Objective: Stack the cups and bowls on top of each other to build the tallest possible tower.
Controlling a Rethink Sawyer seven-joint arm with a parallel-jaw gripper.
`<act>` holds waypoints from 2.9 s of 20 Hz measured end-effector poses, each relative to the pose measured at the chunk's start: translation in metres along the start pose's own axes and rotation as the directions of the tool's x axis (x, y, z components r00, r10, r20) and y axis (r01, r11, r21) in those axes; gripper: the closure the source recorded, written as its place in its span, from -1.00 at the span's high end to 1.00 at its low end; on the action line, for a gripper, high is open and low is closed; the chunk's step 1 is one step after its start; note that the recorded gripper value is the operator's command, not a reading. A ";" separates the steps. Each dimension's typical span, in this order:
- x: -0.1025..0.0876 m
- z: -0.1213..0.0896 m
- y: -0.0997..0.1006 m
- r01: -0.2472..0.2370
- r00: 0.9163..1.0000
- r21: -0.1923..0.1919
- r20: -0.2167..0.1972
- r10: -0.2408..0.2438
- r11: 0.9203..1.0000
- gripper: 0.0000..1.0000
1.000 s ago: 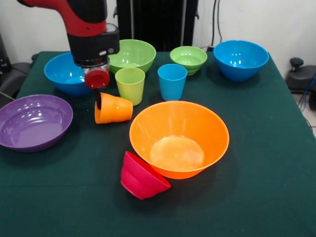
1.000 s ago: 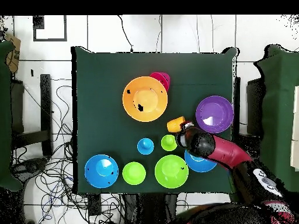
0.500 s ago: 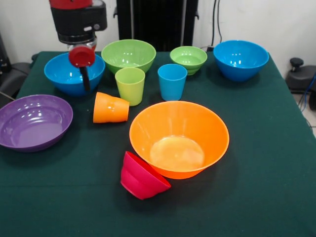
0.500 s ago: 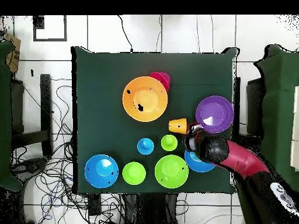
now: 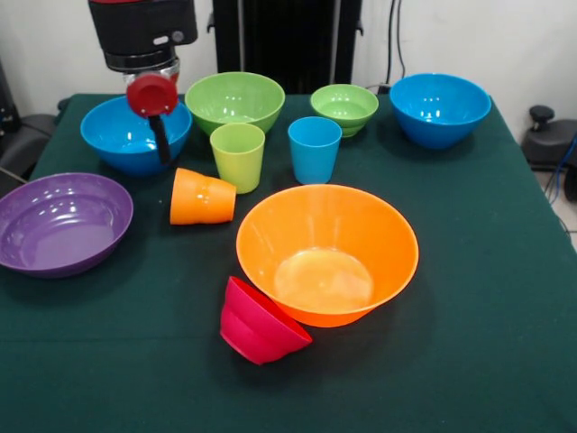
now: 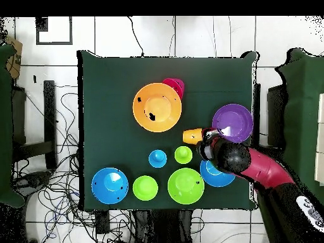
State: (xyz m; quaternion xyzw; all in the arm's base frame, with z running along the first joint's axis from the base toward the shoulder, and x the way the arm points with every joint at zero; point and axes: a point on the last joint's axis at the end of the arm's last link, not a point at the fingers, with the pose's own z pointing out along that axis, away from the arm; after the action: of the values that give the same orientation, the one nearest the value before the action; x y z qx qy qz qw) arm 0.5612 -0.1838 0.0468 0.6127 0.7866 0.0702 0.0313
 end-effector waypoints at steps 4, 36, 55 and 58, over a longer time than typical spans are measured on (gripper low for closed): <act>0.009 -0.002 0.005 0.017 1.000 -0.004 -0.003 -0.017 1.000 1.00; 0.137 0.006 0.010 0.171 0.984 0.101 0.030 -0.175 0.980 1.00; 0.126 0.047 -0.032 0.090 0.995 0.154 0.036 -0.097 0.984 1.00; 0.122 0.051 -0.038 0.077 0.996 0.162 0.029 -0.083 0.984 1.00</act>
State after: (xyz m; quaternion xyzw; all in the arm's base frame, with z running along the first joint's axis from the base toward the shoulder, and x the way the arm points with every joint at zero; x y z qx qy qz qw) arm 0.5018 -0.0714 -0.0051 0.5823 0.8129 -0.0059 -0.0015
